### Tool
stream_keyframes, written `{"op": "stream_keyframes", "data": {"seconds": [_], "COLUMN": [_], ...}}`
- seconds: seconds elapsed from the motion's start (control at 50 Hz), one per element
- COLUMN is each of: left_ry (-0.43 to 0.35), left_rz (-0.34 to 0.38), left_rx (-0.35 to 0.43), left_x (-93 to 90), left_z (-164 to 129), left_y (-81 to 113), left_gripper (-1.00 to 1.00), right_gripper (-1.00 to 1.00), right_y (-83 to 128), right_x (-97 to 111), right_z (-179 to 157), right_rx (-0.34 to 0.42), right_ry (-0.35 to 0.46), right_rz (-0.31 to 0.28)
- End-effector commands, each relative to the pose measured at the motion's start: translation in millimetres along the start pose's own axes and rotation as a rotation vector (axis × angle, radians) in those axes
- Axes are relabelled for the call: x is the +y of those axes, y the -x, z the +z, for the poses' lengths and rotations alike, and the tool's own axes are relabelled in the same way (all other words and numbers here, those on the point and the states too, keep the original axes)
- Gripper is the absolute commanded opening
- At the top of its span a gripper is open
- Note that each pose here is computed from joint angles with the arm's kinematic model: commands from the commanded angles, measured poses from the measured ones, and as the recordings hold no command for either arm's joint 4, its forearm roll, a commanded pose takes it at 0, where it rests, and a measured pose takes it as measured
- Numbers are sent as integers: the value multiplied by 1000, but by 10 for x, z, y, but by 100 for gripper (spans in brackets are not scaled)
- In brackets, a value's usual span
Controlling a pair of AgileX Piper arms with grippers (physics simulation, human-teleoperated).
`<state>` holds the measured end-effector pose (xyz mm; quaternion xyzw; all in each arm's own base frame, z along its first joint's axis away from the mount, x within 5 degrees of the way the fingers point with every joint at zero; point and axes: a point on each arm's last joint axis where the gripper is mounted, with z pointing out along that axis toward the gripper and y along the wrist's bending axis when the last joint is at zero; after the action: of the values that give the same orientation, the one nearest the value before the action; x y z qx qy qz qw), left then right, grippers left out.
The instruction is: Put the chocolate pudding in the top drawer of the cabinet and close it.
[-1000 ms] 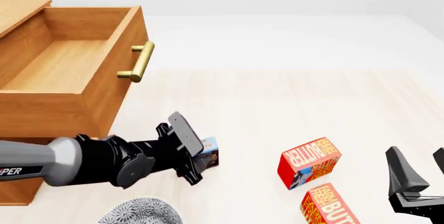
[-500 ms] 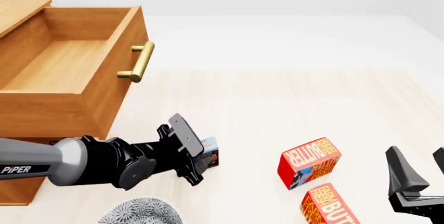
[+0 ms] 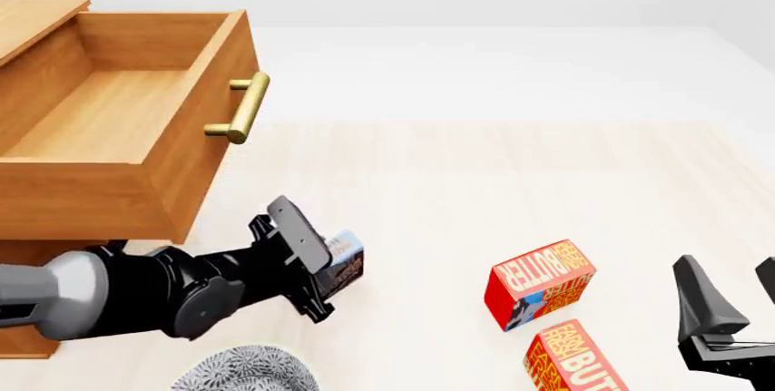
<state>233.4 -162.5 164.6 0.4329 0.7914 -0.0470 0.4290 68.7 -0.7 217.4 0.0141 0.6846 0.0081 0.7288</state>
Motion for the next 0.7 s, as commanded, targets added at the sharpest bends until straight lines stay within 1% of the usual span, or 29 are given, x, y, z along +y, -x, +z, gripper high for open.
{"op": "stream_keyframes", "data": {"seconds": [0.02, 0.06, 0.22, 0.3, 0.36, 0.46, 0.48, 0.6, 0.7], "left_ry": [32, 30, 30, 25, 12, 22, 10, 3, -10], "left_rz": [26, 31, 37, 66, 70, 97, 94, 96, 120], "left_rx": [-26, -41, -70, -98, -116, -147, -150, -169, -187], "left_x": [81, 79, 90, 62, 34, 31, 7, -8, -48], "left_z": [-269, -315, -451, -566, -646, -751, -754, -834, -900], "left_y": [41, 106, 232, 306, 389, 412, 443, 513, 559], "left_gripper": [-100, -100, -100, -100, -100, -100, -100, -100, -100], "right_gripper": [100, 100, 100, 100, 100, 100, 100, 100, 100], "right_y": [0, 0, 0, 0, 0, 0, 0, 0, 0], "right_x": [0, 0, 0, 0, 0, 0, 0, 0, 0], "right_z": [0, 0, 0, 0, 0, 0, 0, 0, 0], "right_rx": [0, 0, 0, 0, 0, 0, 0, 0, 0], "right_ry": [0, 0, 0, 0, 0, 0, 0, 0, 0], "right_rz": [0, 0, 0, 0, 0, 0, 0, 0, 0]}}
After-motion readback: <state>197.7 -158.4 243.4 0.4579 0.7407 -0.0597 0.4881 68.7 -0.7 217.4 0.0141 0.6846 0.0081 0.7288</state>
